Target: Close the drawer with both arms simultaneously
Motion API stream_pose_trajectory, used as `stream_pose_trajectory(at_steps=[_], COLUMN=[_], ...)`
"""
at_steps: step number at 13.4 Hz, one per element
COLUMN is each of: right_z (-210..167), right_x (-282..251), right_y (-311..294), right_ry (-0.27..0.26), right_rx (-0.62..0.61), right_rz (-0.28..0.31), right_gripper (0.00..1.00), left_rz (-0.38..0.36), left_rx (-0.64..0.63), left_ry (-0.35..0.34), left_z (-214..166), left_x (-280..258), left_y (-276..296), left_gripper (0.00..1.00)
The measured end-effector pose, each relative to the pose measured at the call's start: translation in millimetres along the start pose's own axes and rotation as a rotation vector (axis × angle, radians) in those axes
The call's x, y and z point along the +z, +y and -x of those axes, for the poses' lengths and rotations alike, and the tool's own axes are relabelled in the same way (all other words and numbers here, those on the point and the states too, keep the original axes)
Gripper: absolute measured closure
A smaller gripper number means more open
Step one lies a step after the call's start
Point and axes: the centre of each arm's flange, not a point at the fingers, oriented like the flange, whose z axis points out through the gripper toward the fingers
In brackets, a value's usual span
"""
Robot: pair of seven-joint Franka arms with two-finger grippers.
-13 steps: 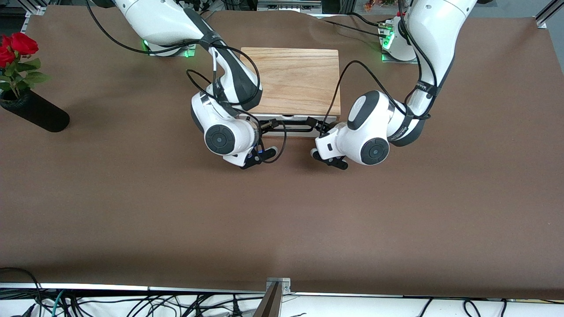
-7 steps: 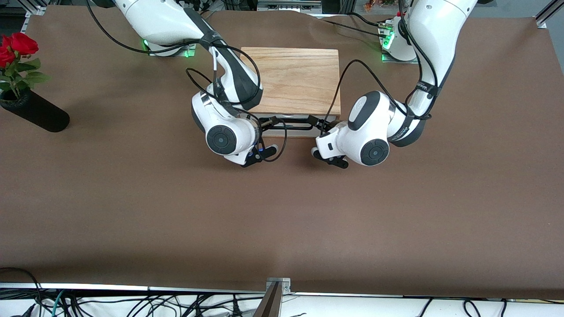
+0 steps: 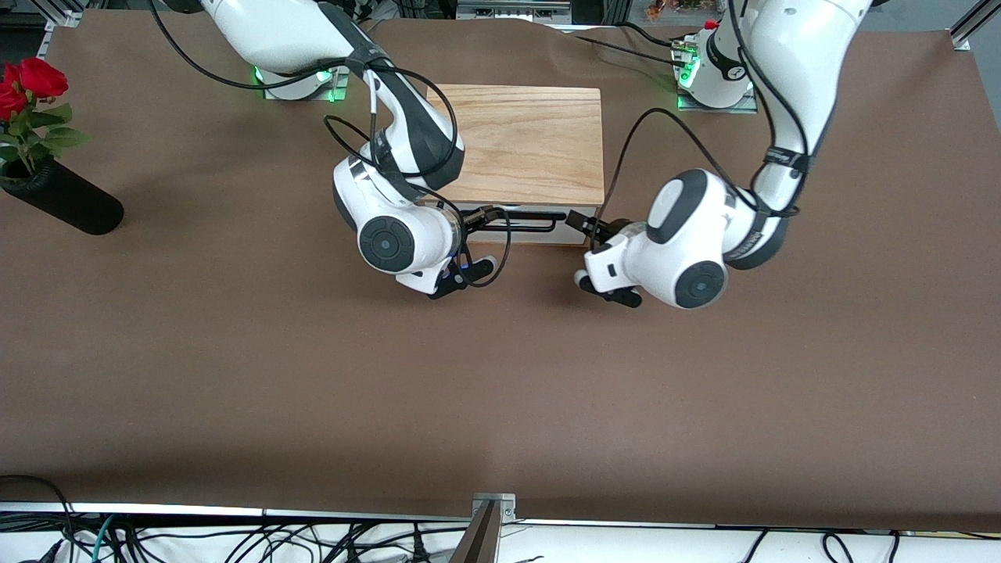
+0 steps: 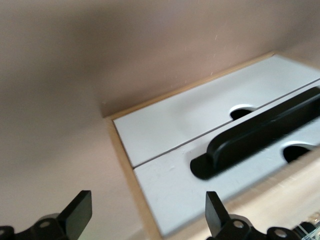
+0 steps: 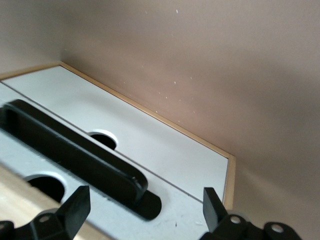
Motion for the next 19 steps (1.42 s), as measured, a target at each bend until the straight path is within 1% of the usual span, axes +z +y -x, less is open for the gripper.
stream_pose_trajectory(at_steps=[1,3,4,6,7,9,11,12,14,16,17,18,19], right_z=[-1,-4,-3,5,10,20,38,49,73,94,103,111,117], right_x=[-12,-49,-73,-116,-133,-165,-196,-215,-249,-268,-274,-280,-285], right_y=[2,19,34,70,90,134,186,211,258,302,318,329,332], right_ry=[0.019,0.081,0.114,0.171,0.192,0.237,0.258,0.270,0.298,0.317,0.318,0.312,0.304], right_rx=[0.001,0.019,0.037,0.082,0.099,0.128,0.185,0.217,0.280,0.340,0.363,0.382,0.392], right_rz=[-0.003,-0.019,-0.028,-0.043,-0.047,-0.032,-0.024,-0.027,-0.038,-0.041,-0.010,0.050,0.125], right_gripper=[0.00,0.00,0.00,0.00,0.00,0.00,0.00,0.00,0.00,0.00,0.00,0.00,0.00], left_rz=[0.011,0.024,0.003,-0.095,-0.149,-0.230,-0.317,-0.354,-0.398,-0.427,-0.438,-0.447,-0.444], left_rx=[-0.006,-0.037,-0.055,-0.071,-0.068,-0.065,-0.084,-0.091,-0.104,-0.114,-0.118,-0.124,-0.127], left_ry=[0.040,0.135,0.175,0.233,0.251,0.268,0.283,0.305,0.364,0.407,0.421,0.436,0.453], left_z=[5,21,28,41,47,56,65,71,90,124,143,163,180], left_x=[-33,-99,-125,-159,-171,-187,-204,-215,-240,-260,-264,-265,-260], left_y=[-8,-40,-59,-85,-91,-112,-146,-156,-152,-135,-128,-122,-118], left_gripper=[0.00,0.00,0.00,0.00,0.00,0.00,0.00,0.00,0.00,0.00,0.00,0.00,0.00])
